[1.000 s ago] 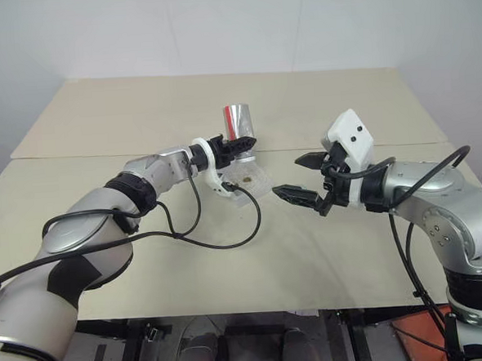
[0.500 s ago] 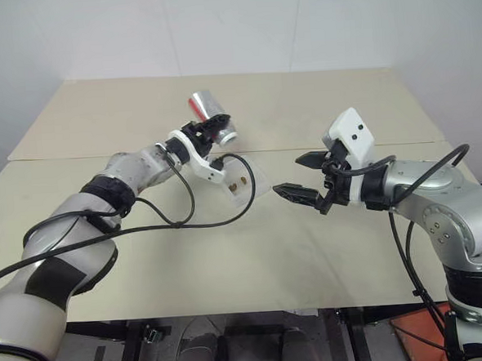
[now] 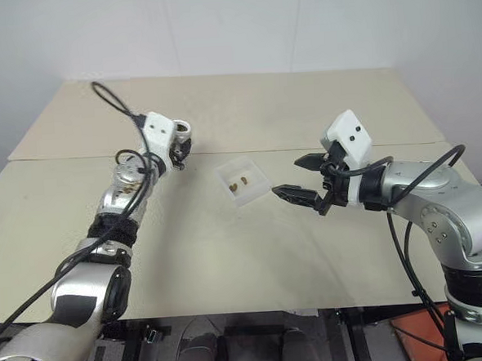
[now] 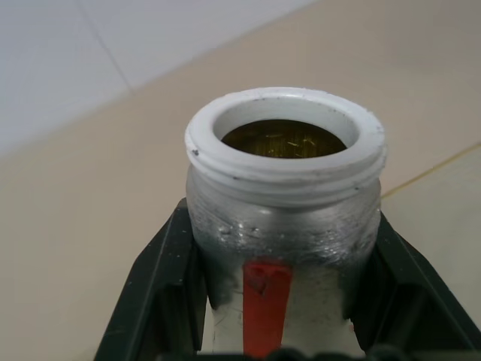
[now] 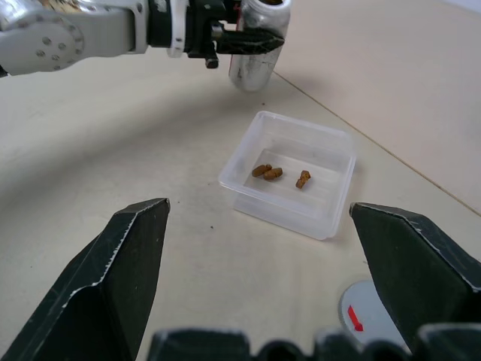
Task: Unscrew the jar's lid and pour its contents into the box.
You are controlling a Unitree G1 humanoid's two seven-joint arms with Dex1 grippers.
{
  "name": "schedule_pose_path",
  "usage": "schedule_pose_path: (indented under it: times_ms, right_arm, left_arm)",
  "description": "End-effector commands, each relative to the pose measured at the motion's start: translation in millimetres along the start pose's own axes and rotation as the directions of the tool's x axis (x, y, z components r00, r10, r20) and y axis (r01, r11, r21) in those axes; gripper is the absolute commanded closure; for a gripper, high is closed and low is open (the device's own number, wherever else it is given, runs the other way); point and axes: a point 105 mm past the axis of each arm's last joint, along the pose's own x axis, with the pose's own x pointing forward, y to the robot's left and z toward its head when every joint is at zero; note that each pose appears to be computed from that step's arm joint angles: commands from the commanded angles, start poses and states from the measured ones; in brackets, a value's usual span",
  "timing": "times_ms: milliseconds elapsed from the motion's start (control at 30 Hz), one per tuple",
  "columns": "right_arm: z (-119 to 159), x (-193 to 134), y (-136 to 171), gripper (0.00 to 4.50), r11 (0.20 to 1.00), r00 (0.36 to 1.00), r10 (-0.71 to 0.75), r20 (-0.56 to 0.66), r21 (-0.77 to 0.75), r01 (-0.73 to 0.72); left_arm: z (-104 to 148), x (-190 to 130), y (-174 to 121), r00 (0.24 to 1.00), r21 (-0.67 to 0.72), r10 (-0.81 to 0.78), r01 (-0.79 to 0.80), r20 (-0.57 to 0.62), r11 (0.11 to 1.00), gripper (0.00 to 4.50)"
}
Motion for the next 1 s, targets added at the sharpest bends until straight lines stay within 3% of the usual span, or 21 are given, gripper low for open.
schedule_pose_path:
  times_ms: [33,400,667,1000]
  right_arm:
    - [12,-3,4,0.04,0.999,0.999,0.008,0.041,-0.033,-0.007]
    - [14,-4,7,0.04,0.999,0.999,0.012,0.053,-0.034,-0.011]
    - [13,-5,10,0.0,0.999,0.999,0.014,0.051,-0.03,-0.013]
    - [11,-5,12,0.0,0.999,0.999,0.017,0.039,-0.029,-0.016]
  left_arm:
    - [11,-7,-1,0.997,-0.13,-0.019,0.028,0.071,0.991,2.44]
    - [-26,-13,-20,0.996,-0.158,-0.077,0.082,0.042,0.984,2.44]
    - [-29,-23,-10,0.998,-0.117,-0.055,0.057,0.018,0.991,0.02]
    - [-34,-50,-5,0.994,-0.065,-0.106,0.106,0.003,0.992,0.02]
